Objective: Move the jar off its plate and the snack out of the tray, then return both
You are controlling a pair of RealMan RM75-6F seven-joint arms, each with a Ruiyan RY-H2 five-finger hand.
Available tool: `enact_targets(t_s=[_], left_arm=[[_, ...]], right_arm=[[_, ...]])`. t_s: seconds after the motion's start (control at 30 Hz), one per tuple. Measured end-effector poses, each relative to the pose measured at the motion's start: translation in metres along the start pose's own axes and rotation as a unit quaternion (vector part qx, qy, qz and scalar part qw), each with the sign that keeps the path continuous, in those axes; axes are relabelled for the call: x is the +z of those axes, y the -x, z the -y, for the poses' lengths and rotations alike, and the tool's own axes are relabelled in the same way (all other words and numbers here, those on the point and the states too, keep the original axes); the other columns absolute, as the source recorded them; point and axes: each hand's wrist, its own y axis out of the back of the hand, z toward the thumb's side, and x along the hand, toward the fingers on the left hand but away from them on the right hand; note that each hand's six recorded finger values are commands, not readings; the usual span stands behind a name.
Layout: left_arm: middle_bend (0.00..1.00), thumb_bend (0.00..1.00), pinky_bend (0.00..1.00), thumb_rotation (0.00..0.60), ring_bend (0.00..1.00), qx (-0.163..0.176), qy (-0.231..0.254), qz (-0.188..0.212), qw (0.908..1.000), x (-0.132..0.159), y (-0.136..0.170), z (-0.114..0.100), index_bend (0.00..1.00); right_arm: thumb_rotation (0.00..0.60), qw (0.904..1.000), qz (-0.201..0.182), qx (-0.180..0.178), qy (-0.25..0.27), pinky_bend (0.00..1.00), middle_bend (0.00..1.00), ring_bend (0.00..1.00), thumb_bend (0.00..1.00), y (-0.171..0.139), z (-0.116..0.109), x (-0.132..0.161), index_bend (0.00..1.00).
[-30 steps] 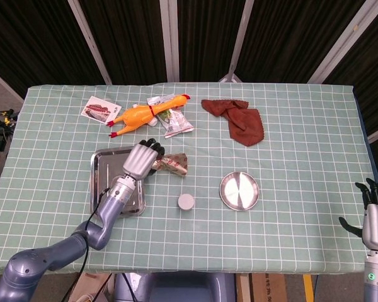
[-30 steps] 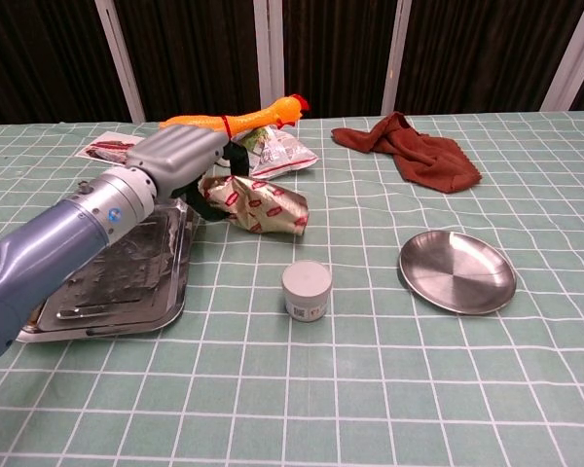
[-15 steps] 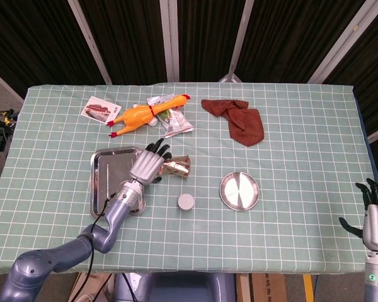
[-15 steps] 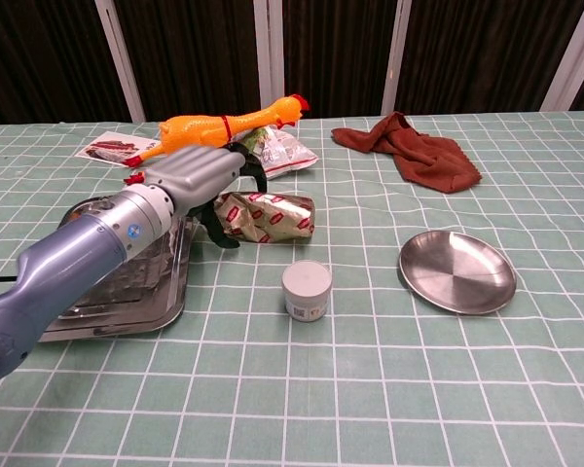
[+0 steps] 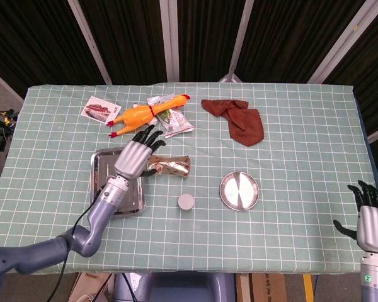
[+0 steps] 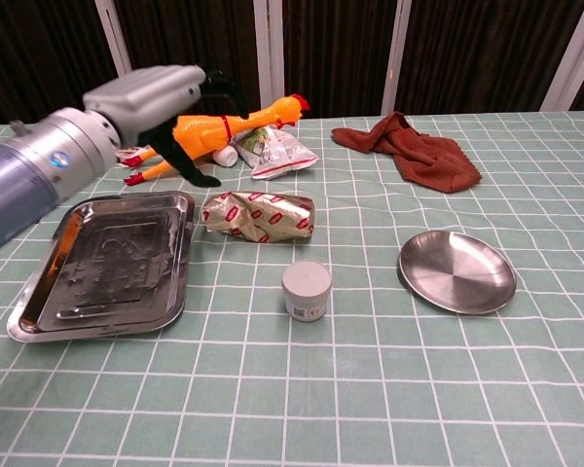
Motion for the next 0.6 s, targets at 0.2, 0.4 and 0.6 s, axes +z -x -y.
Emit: enact_targets(t_s=[0.2, 0.4, 0.6], left_arm=[[0.11, 0.17, 0.17, 0.600, 0.01, 0.041, -0.004, -0.035, 0.9985, -0.045, 0.051, -0.072, 0.29], [0.11, 0.17, 0.17, 0.600, 0.01, 0.067, -0.043, -0.090, 0.9928, -0.103, 0.128, -0.115, 0.29], [0.11, 0.17, 0.17, 0.600, 0.01, 0.067, -0.043, -0.106, 0.9912, -0.122, 0.184, -0.118, 0.29]], right_arm=[[0.600, 0.9982, -0.036, 0.047, 0.011, 0.00, 0.14, 0.12, 0.12, -0.005, 0.015, 0.019, 0.24], [0.600, 0.9931, -0.089, 0.074, 0.018, 0.00, 0.14, 0.12, 0.13, 0.001, 0.022, 0.057, 0.24], [0.600, 0.9836, -0.157, 0.085, 0.022, 0.00, 0.14, 0.12, 0.09, 0.006, 0.018, 0.114, 0.24]])
